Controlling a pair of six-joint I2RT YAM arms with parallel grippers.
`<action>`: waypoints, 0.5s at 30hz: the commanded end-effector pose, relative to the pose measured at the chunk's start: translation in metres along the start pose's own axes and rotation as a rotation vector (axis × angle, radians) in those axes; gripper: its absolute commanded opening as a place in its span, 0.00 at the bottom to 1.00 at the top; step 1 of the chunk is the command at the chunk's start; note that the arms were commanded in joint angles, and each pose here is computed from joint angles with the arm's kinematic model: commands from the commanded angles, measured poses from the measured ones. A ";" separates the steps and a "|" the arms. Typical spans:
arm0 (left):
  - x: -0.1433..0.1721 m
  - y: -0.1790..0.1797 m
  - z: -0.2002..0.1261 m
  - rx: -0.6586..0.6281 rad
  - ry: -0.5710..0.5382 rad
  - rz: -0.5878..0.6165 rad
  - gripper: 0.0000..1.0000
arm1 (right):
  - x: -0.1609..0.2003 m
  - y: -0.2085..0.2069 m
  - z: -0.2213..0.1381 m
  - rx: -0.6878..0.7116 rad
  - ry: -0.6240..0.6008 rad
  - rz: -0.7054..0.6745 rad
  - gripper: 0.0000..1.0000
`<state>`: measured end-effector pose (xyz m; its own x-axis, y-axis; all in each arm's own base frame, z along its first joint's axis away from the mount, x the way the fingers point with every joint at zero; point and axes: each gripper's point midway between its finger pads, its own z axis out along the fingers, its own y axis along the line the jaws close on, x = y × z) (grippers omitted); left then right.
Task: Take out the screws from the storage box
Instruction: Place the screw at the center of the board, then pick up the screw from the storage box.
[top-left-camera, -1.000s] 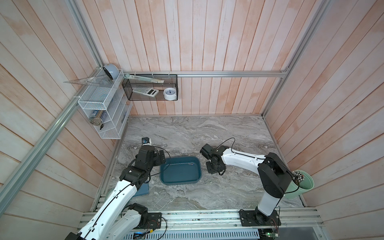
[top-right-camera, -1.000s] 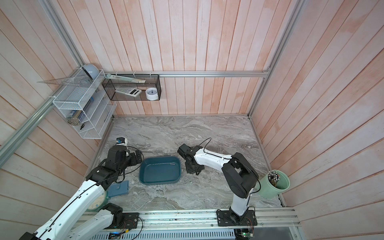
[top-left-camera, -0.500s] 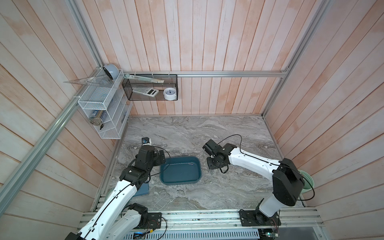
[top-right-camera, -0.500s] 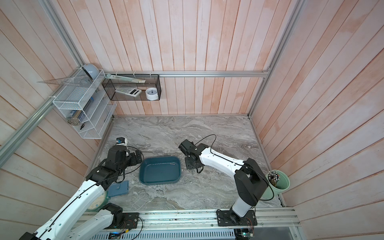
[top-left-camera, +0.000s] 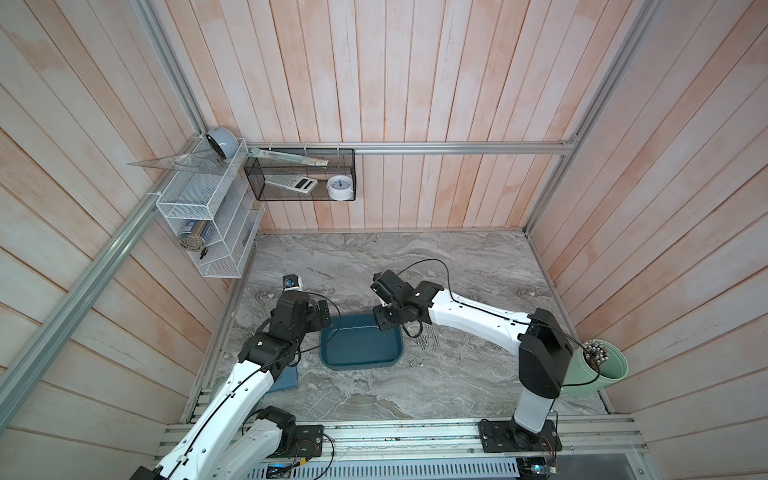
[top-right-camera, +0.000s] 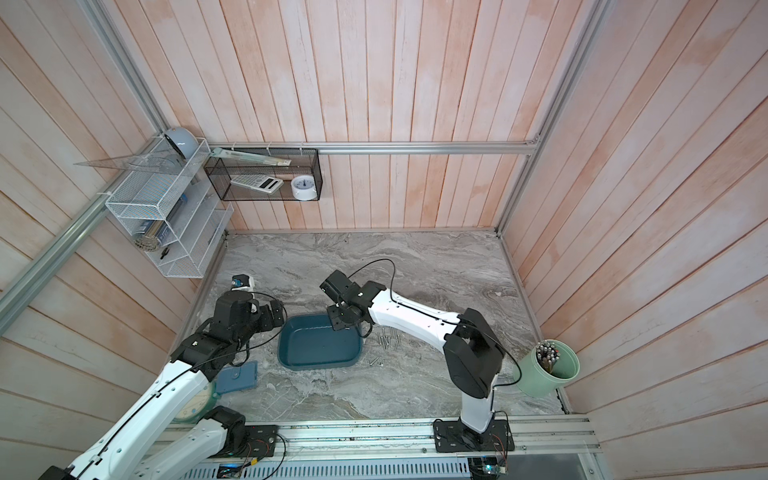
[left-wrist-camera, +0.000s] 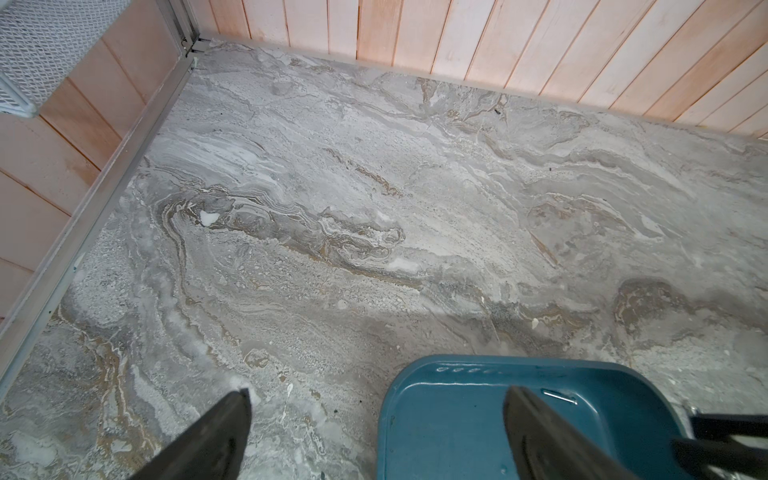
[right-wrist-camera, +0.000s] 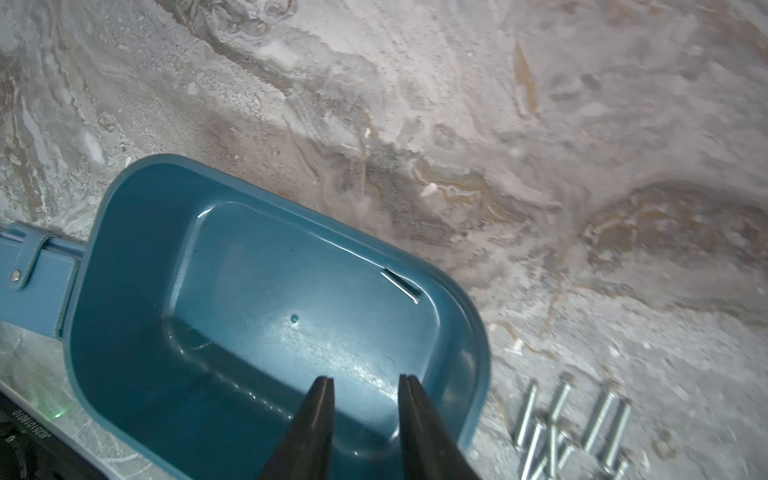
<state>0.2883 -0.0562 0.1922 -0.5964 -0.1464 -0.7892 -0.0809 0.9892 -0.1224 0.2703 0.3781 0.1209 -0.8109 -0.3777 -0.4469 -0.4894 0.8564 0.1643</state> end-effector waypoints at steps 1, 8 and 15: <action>-0.009 0.000 -0.007 0.009 -0.031 -0.011 1.00 | 0.015 -0.002 0.014 0.053 0.082 -0.078 0.33; -0.010 0.000 -0.007 0.008 -0.034 -0.010 1.00 | 0.030 -0.020 0.036 0.151 0.160 -0.154 0.34; -0.009 -0.001 -0.006 0.010 -0.029 -0.012 1.00 | 0.034 -0.024 0.052 0.187 0.214 -0.180 0.33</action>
<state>0.2874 -0.0558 0.1959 -0.5861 -0.1501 -0.7962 -0.0793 0.9886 -0.1281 0.2685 0.3671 0.0599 -0.7833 -0.5506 -0.2886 -0.5674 0.8229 -0.0301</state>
